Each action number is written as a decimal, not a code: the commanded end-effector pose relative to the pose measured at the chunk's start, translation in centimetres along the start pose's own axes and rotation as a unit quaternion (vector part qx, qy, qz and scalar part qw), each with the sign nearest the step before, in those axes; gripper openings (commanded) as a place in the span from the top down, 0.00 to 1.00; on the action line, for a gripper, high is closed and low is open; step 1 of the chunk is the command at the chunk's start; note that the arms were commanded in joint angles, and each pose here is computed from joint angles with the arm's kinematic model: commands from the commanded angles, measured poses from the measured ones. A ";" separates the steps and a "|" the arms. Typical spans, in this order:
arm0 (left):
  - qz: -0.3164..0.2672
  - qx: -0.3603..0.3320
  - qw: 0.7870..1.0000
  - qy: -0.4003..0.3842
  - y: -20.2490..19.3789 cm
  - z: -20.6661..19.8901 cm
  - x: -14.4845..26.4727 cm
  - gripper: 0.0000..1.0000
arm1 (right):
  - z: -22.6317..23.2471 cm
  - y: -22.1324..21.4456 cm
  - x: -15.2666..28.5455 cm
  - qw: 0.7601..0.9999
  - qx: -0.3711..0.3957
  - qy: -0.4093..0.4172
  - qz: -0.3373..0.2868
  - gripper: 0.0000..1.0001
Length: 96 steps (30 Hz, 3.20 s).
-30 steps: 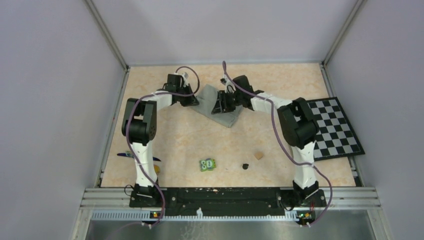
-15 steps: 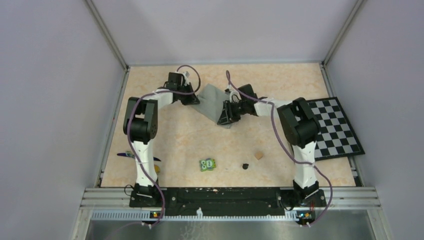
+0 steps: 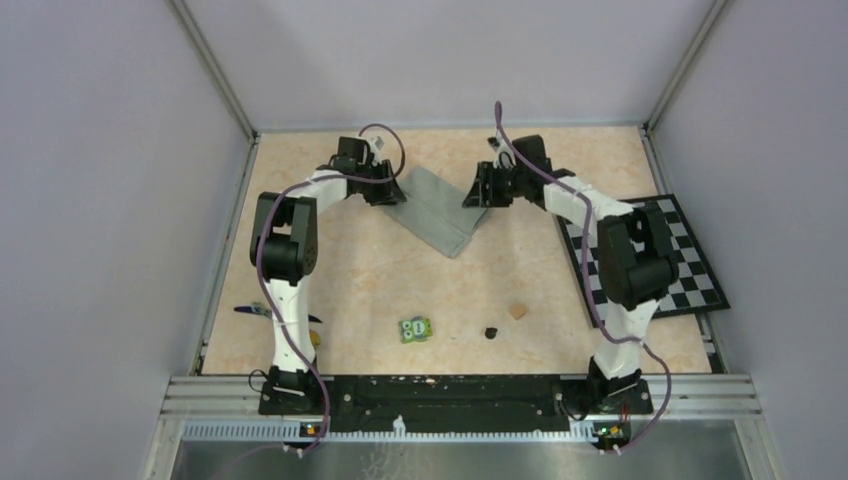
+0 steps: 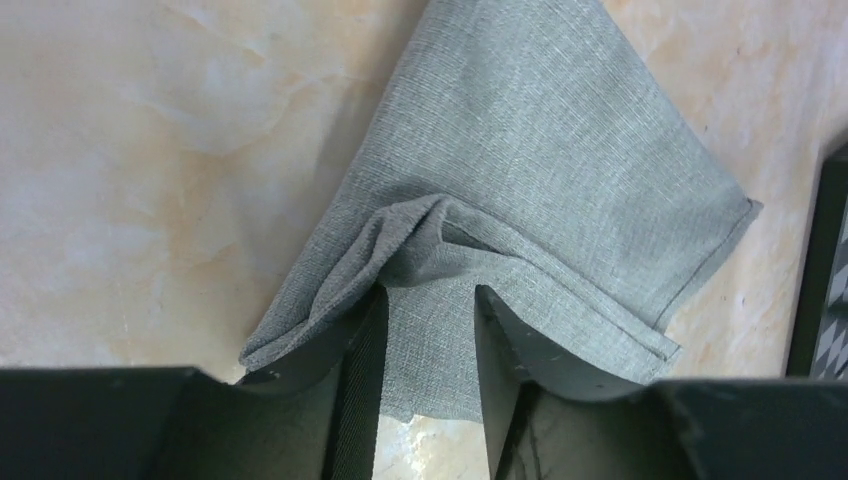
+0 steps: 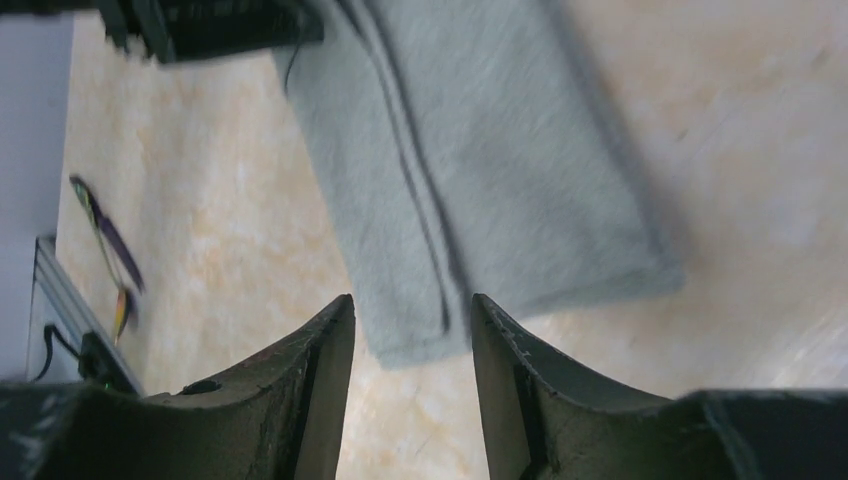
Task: Fold the napkin into a case and place the utensils inside
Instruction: Smooth out the 2/3-rectangle-folded napkin at the center of the board, then move the 2/3-rectangle-folded napkin to the center of the board, then pick up the 2/3-rectangle-folded napkin at the center of the board.
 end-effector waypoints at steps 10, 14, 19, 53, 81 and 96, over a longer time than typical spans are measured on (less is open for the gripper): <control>-0.073 -0.063 0.989 -0.114 5.6 -7.5 8.6 0.40 | -4.3 2.9 -5.8 0.998 -0.032 -0.053 -0.029 0.78; -0.076 -0.066 0.986 -0.134 3.9 -9.7 10.3 0.39 | -4.6 -1.0 -5.1 0.994 -0.079 -0.076 -0.026 0.82; -0.055 -0.076 0.983 -0.156 -0.1 -12.2 10.9 0.33 | 0.2 -8.5 -3.9 0.993 -0.117 -0.007 0.007 0.81; 0.108 -0.244 0.948 0.174 -15.3 -24.6 -0.3 0.28 | -5.4 -8.6 11.9 0.980 -0.137 -0.059 -0.135 0.36; 0.068 -0.237 0.965 0.093 -12.4 -23.5 6.2 1.00 | -2.9 -5.2 -1.0 0.924 -0.323 0.195 -0.054 0.19; 0.057 -0.234 0.969 0.051 -11.8 -24.6 6.4 1.00 | -4.9 -2.4 -5.2 0.921 -0.366 0.087 -0.104 0.43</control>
Point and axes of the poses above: each gripper's point midway between its finger pads, its own x axis back along the fingers, its own z axis along the line the jaws close on, y = z × x, the point moved 8 cm from there along x, back along the fingers, and after that the axes turned 15 degrees about -x, right-handed, at the moved point
